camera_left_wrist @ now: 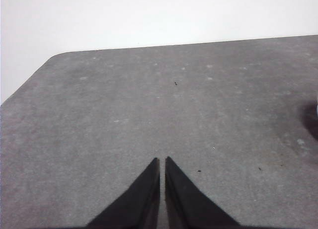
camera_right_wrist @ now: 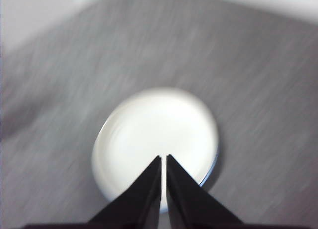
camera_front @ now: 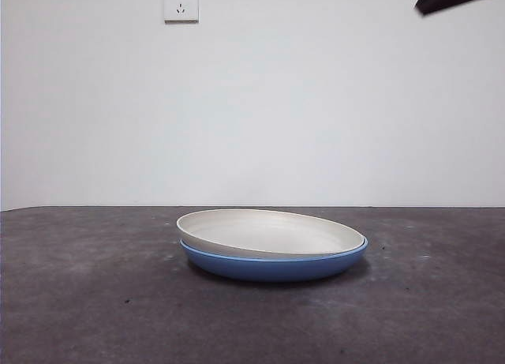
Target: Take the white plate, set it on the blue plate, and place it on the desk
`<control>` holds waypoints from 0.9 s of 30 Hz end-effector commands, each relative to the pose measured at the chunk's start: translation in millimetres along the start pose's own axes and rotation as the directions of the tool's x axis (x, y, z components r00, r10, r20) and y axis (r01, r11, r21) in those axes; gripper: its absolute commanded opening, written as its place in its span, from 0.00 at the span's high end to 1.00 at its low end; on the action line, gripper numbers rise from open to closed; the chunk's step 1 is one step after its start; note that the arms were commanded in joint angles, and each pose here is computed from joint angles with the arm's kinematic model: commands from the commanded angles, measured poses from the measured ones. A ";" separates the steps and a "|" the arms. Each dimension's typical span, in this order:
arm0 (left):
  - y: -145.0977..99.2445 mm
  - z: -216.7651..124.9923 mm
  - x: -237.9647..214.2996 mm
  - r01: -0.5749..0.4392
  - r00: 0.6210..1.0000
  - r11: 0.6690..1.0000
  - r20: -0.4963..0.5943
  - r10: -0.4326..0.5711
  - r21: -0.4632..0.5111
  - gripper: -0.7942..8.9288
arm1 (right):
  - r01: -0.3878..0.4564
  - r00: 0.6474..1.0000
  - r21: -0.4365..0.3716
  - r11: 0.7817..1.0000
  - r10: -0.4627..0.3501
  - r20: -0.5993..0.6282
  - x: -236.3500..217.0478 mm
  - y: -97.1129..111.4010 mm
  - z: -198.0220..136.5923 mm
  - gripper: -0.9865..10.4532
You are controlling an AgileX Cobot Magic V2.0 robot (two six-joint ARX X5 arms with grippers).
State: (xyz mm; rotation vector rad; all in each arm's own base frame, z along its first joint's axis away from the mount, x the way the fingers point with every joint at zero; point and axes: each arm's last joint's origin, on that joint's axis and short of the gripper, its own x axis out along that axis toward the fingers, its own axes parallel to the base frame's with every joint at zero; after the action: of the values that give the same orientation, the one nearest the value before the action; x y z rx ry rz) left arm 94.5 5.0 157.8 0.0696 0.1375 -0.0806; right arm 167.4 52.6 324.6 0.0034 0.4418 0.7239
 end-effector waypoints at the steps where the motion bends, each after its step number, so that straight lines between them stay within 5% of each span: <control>1: -0.1 -7.5 1.8 -0.001 1.000 1.000 -0.028 0.000 -0.011 0.90 | 0.063 0.989 0.004 0.998 -0.063 0.131 -12.8 -3.8 -11.8 0.91; 4: -0.1 -7.5 1.8 -0.001 1.000 1.000 -0.028 0.000 -0.011 0.90 | 0.177 0.957 -0.004 0.984 -0.171 0.234 -24.8 -10.2 -37.0 0.91; 8: -0.1 -7.5 1.8 -0.001 1.000 1.000 -0.028 0.000 -0.011 0.90 | 0.343 0.884 0.019 0.939 -0.330 0.331 -35.2 -15.0 -75.9 0.91; 14: -0.1 -7.5 1.8 -0.001 1.000 1.000 -0.028 0.000 -0.011 0.90 | 0.463 0.798 0.042 0.885 -0.437 0.415 -33.6 -15.9 -120.8 0.91; 27: -0.1 -7.5 1.8 -0.001 1.000 1.000 -0.028 0.000 -0.011 0.90 | 0.457 0.781 0.080 0.886 -0.443 0.441 -17.8 -18.6 -173.2 0.91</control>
State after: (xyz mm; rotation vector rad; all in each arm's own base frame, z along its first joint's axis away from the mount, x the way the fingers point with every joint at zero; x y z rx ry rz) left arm 94.5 5.0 157.8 0.0692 0.1375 -0.0806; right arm 99.7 1.7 172.8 0.0028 -0.0189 0.2377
